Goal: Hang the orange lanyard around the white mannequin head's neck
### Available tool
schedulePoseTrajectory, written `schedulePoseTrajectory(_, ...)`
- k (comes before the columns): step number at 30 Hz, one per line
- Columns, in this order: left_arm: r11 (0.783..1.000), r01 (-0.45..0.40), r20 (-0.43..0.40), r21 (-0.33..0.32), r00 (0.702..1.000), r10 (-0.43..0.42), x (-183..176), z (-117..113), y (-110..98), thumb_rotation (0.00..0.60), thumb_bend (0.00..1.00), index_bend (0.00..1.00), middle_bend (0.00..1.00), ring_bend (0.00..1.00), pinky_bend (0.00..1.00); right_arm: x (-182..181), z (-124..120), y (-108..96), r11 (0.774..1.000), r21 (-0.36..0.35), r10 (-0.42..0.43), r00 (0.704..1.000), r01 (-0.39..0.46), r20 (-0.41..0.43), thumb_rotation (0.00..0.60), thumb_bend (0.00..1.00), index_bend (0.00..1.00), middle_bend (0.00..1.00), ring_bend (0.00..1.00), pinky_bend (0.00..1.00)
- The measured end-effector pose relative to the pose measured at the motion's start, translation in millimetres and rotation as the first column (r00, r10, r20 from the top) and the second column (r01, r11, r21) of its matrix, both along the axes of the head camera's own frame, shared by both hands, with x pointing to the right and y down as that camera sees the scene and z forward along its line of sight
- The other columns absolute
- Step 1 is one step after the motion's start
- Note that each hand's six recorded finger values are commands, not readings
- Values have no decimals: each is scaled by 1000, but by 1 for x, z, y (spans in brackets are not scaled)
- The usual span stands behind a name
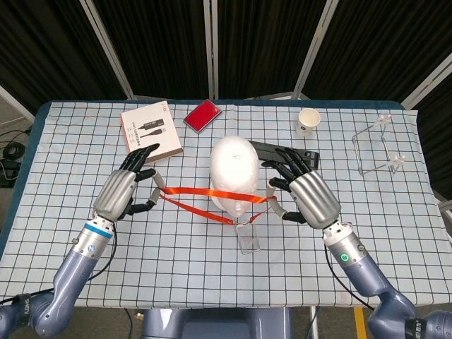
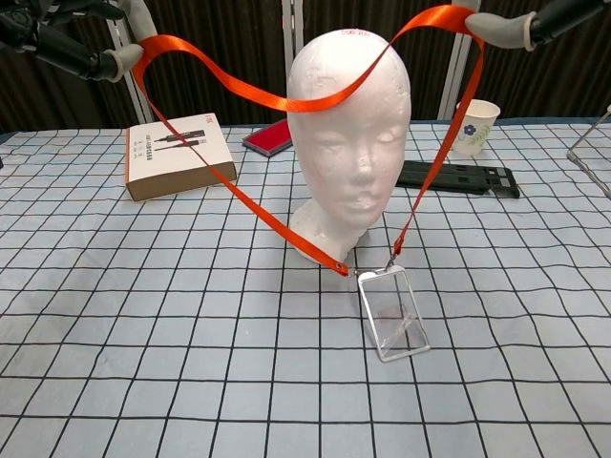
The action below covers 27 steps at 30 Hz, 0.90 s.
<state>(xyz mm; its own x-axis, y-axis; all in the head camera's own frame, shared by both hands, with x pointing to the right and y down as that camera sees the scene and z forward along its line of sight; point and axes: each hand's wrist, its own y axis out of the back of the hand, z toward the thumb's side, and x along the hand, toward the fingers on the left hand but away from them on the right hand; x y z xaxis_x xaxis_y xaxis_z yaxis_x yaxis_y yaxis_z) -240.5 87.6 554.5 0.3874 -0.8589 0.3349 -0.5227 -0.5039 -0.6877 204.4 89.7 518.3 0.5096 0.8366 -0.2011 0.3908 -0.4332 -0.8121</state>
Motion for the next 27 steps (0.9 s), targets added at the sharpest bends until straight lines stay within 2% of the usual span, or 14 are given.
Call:
schedulePoseTrajectory(8,997,74,8,6,997,-74,-14,-1,-33,600,546,799,0,0,0,9,5,-24,996,-29,80,996,-80,27,600,498,733,216,0,0)
schedulePoseTrajectory(14,995,101,39,-2,994,-101,-19,3,-58,600,546,788,0,0,0,17,14,-48,985,-74,162,985,-158,57,600,499,732,216,0,0)
schedulePoseTrajectory(21,993,110,84,-45,991,-106,-17,15,-82,600,546,785,0,0,0,23,33,-71,973,-93,215,976,-212,25,600,498,731,216,0,0)
schedulePoseTrajectory(27,990,125,103,-71,988,-117,-12,29,-96,600,547,775,0,0,0,26,59,-91,958,-126,253,966,-257,-47,600,498,729,216,0,0)
